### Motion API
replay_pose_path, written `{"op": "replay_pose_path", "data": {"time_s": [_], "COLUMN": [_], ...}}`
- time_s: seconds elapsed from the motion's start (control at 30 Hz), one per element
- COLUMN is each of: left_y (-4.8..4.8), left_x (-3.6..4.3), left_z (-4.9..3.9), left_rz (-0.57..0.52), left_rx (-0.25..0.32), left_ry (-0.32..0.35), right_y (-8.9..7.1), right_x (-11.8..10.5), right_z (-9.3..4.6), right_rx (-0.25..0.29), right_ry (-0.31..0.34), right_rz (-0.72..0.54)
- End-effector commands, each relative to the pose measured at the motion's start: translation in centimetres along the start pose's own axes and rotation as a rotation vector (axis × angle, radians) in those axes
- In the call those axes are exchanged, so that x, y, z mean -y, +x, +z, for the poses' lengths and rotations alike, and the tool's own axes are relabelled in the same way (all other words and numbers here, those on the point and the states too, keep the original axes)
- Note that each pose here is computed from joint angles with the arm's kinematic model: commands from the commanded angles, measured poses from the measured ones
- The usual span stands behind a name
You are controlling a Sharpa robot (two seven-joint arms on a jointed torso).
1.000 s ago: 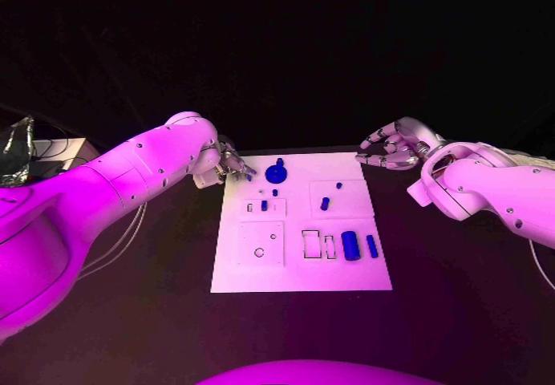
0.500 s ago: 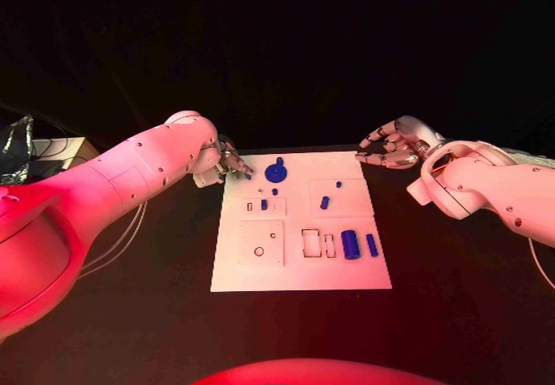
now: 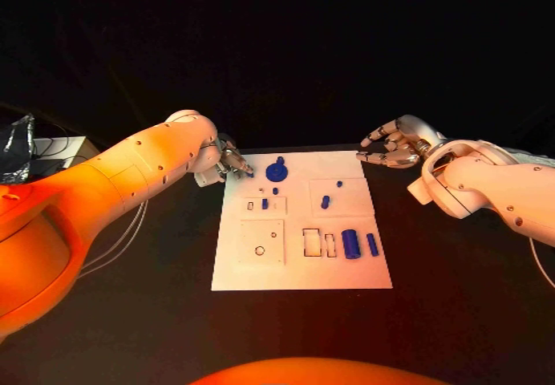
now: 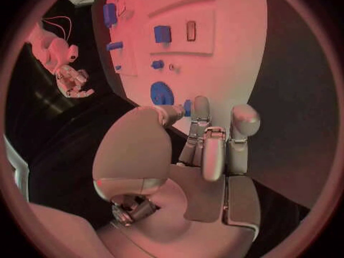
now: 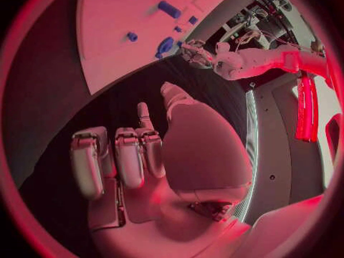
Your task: Assemble the parts on the task board
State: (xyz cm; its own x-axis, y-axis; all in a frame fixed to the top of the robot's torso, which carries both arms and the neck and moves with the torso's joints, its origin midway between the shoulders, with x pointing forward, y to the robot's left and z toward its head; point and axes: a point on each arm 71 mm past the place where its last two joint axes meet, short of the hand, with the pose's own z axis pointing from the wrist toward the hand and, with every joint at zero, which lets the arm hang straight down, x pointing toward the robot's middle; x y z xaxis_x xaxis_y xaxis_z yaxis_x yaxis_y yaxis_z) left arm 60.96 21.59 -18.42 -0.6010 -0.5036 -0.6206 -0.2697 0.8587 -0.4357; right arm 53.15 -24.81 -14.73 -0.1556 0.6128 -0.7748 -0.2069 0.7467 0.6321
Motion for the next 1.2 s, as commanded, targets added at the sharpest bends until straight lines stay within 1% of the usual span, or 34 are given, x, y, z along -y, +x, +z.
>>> {"op": "replay_pose_path", "data": {"time_s": [0.03,0.17,0.33,0.53,0.6,0.73,0.83,1.07,1.2], "left_y": [-0.06,-0.10,-0.02,0.09,0.20,0.87,1.39,2.94,3.85], "left_x": [0.30,0.23,0.13,0.00,-0.03,-0.18,-0.37,-1.36,-1.82], "left_z": [-0.06,-0.11,-0.35,-1.04,-1.43,-2.41,-2.99,-4.25,-4.65], "left_rz": [-0.048,-0.079,-0.104,-0.079,-0.059,-0.005,0.023,0.072,0.098], "left_rx": [0.001,0.002,-0.016,-0.030,-0.031,-0.018,-0.004,0.037,0.054], "left_ry": [0.032,0.033,0.036,0.048,0.055,0.073,0.083,0.104,0.112], "right_y": [0.0,0.0,0.0,0.0,0.0,-0.1,-0.2,-0.3,-0.4], "right_x": [-0.1,-0.1,-0.1,0.0,0.0,0.1,0.2,0.4,0.4], "right_z": [0.0,0.0,0.1,0.1,0.1,0.0,-0.1,-0.2,-0.3], "right_rx": [-0.006,-0.006,-0.007,-0.006,-0.006,-0.004,-0.003,-0.002,-0.001], "right_ry": [-0.014,-0.015,-0.015,-0.014,-0.013,-0.010,-0.008,-0.005,-0.004], "right_rz": [-0.010,-0.013,-0.015,-0.016,-0.016,-0.017,-0.017,-0.018,-0.018]}}
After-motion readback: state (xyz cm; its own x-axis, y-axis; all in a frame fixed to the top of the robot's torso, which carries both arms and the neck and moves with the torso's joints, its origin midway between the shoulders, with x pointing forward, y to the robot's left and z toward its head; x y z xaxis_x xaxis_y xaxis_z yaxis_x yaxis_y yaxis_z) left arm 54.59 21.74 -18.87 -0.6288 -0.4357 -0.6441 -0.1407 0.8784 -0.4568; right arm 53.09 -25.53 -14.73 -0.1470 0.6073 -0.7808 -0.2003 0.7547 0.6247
